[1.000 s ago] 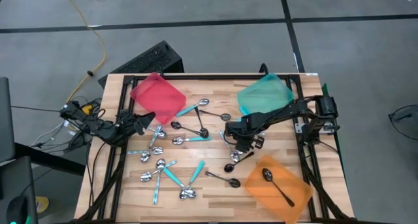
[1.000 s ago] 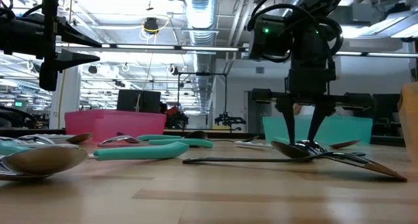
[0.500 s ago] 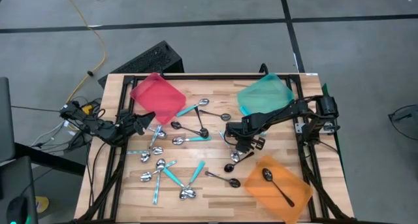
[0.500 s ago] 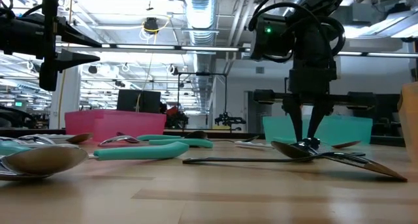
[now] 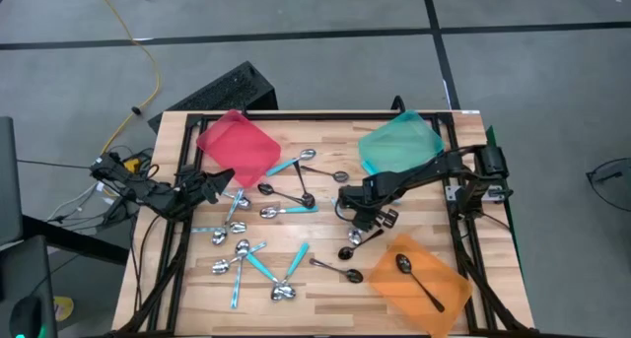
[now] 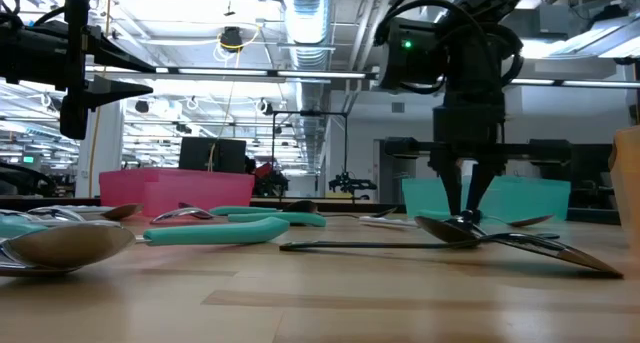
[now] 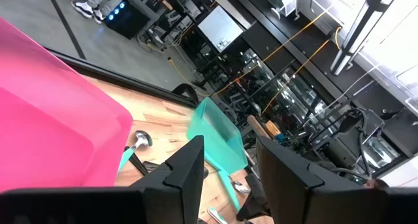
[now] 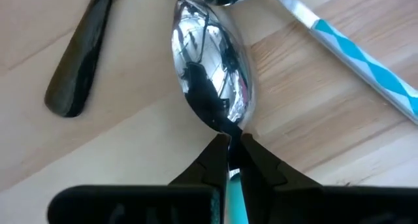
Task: Sort silverware by color (type)
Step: Put the blue spoon into the blue bin
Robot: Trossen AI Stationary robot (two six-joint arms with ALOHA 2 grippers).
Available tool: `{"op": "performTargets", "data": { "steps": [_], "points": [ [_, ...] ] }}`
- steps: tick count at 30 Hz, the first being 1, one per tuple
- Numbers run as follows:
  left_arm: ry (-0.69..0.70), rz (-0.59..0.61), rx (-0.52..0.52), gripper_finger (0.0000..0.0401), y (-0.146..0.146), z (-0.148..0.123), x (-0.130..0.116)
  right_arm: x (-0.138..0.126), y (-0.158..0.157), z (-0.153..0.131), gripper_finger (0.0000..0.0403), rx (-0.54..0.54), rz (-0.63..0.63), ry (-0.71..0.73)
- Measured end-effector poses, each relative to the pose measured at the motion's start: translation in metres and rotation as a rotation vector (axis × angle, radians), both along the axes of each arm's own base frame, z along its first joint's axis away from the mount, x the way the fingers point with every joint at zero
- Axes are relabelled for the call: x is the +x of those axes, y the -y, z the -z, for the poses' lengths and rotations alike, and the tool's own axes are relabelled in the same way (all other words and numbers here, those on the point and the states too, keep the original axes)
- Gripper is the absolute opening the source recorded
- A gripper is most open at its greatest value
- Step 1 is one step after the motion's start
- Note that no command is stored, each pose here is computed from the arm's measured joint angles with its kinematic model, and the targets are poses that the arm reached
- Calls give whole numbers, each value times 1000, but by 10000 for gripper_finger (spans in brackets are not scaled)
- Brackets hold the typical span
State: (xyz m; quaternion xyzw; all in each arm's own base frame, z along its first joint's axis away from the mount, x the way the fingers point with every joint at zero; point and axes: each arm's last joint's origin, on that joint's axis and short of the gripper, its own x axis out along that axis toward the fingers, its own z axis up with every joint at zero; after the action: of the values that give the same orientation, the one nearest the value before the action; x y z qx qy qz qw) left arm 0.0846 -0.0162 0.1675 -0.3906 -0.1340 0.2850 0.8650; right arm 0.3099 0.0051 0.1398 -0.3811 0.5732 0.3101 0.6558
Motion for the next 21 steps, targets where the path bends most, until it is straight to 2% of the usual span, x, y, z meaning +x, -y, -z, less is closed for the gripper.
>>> {"op": "performTargets", "data": {
  "steps": [8, 15, 21],
  "points": [
    [-1, 0, 1, 123, 0, 0, 0, 10, 2, -15, 45, -18, 34, 14],
    [0, 0, 0, 123, 0, 0, 0, 9, 1, -26, 15, -4, 63, -53],
    [-1, 0, 1, 123, 0, 0, 0, 14, 1, -34, 18, 17, 112, -26]
  ]
}}
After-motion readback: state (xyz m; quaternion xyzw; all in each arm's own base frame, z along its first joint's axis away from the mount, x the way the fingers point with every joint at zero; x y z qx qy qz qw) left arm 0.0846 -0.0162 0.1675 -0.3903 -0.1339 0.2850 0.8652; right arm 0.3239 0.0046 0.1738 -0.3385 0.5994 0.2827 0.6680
